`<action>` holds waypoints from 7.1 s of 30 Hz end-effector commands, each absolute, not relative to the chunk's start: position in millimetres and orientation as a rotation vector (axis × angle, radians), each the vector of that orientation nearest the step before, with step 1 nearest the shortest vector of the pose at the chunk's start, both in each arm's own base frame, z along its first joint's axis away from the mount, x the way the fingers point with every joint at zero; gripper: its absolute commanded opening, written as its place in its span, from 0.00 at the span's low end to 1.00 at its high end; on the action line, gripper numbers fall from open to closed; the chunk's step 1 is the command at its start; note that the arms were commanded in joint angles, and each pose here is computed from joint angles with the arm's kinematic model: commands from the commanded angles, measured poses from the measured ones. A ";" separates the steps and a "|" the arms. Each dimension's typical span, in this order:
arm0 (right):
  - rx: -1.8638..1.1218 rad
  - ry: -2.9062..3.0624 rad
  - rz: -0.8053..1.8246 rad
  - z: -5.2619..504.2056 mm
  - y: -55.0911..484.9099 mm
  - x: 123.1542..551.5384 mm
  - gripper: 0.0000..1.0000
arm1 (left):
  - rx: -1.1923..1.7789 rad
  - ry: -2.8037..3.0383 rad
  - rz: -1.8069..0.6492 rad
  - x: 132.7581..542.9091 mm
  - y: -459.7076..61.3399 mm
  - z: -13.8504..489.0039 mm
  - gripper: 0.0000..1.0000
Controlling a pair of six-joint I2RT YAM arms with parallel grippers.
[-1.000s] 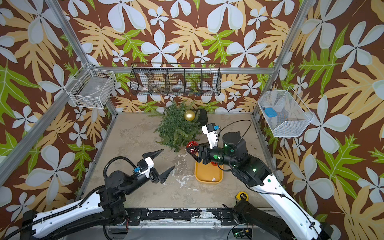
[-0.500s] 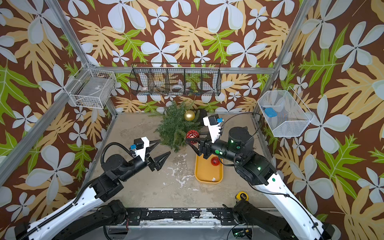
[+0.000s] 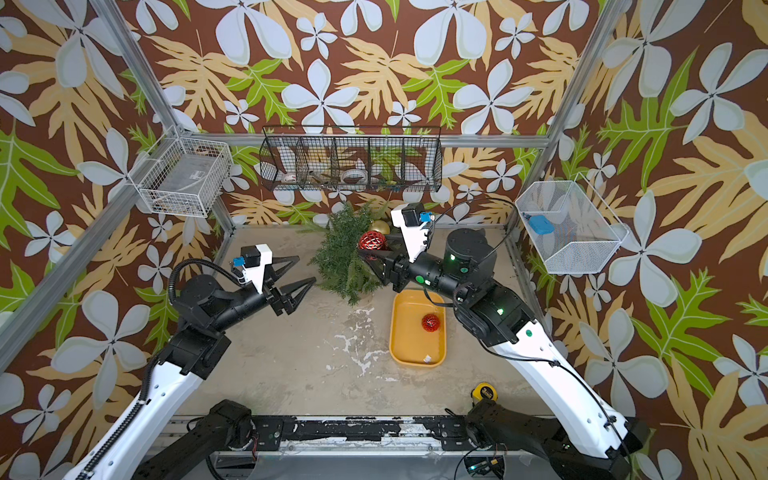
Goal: Decorate the small christmas tree with ornaments
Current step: Hang an ornament on the christmas tree.
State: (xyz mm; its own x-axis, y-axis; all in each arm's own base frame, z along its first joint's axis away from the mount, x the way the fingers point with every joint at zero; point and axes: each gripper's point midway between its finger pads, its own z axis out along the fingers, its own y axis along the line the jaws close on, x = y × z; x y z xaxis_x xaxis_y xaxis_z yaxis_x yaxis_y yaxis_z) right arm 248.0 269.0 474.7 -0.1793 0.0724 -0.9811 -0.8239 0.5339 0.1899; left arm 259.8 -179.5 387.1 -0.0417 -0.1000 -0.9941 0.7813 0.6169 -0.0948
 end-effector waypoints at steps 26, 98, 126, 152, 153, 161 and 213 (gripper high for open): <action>-1.012 1.292 0.919 504.2 336.0 296.8 0.47 | 0.777 1.232 -0.615 293.4 -168.7 441.2 0.72; -1.264 1.267 1.127 461.0 372.7 295.9 0.45 | 0.909 1.198 -0.821 302.8 -204.8 396.4 0.37; -1.199 1.390 1.016 435.2 364.4 312.9 0.44 | 0.877 1.317 -0.663 323.2 -193.9 374.6 0.02; -1.130 1.538 0.901 398.4 363.0 346.6 0.44 | 0.867 1.431 -0.739 346.5 -202.7 343.9 0.00; -1.129 1.537 0.898 399.1 363.2 346.3 0.44 | 0.869 1.432 -0.744 346.1 -204.0 343.1 0.00; -1.103 1.558 0.857 396.6 357.9 351.5 0.44 | 0.861 1.444 -0.744 347.7 -207.6 340.4 0.00; -1.084 1.610 0.808 385.2 352.3 357.1 0.43 | 0.858 1.480 -0.797 354.8 -220.3 331.3 0.00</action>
State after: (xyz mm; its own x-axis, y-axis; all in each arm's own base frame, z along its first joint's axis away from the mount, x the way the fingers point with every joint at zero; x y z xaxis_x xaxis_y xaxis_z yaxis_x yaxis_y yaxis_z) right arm 358.0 352.4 386.9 -0.1054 -0.2568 -0.9607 -0.9253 0.3792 0.0001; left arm 354.2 -219.5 324.6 -0.0510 0.0785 -0.9956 0.8683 0.4960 -0.0054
